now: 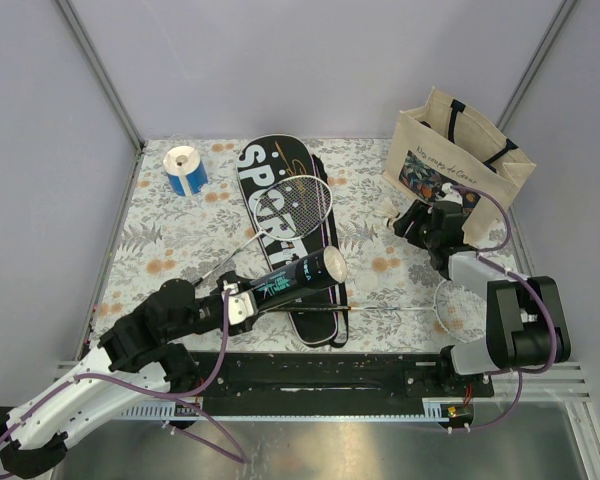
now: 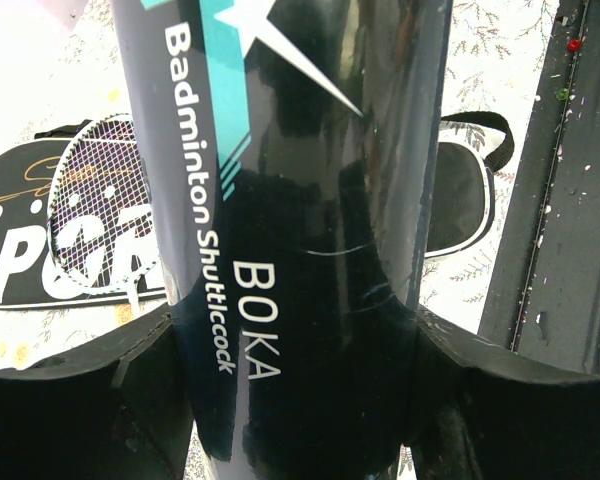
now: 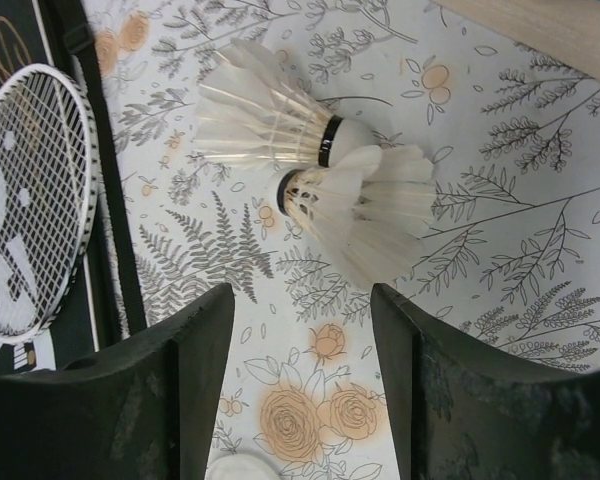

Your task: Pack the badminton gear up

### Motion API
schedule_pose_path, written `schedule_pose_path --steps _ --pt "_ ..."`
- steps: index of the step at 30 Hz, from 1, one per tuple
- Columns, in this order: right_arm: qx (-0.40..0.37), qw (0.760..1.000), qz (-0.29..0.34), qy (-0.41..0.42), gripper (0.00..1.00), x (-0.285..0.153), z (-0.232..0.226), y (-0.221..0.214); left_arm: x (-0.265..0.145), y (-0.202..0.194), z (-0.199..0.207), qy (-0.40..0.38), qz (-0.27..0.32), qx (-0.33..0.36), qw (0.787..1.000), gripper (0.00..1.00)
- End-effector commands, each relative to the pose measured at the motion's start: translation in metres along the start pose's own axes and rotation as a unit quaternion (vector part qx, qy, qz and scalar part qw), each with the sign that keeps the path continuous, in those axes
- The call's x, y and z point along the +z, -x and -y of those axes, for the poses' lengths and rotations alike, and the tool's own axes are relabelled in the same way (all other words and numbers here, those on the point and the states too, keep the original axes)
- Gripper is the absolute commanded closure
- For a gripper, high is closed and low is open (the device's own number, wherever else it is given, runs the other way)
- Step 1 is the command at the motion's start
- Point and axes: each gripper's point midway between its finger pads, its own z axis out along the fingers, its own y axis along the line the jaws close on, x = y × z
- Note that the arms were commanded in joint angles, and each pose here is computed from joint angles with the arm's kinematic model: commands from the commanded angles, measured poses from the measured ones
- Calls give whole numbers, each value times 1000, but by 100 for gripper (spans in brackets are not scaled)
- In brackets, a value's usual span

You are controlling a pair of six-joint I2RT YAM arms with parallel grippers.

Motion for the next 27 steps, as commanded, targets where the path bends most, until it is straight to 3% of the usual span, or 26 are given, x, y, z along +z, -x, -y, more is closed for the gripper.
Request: schedule_pose_path --steps 1,10,16,24,27 --pt "2 1000 15 4 34 9 -2 17 2 27 -8 12 54 11 998 100" --pt "25 999 -10 17 39 23 -2 20 2 27 -9 13 50 11 999 100" --pt "30 999 -17 24 57 28 -1 23 3 26 -10 14 48 12 999 100" --pt "23 999 -3 45 98 17 -6 27 3 24 -10 16 46 12 999 100" --pt "11 999 3 52 100 1 -10 30 3 23 -10 18 46 12 999 100"
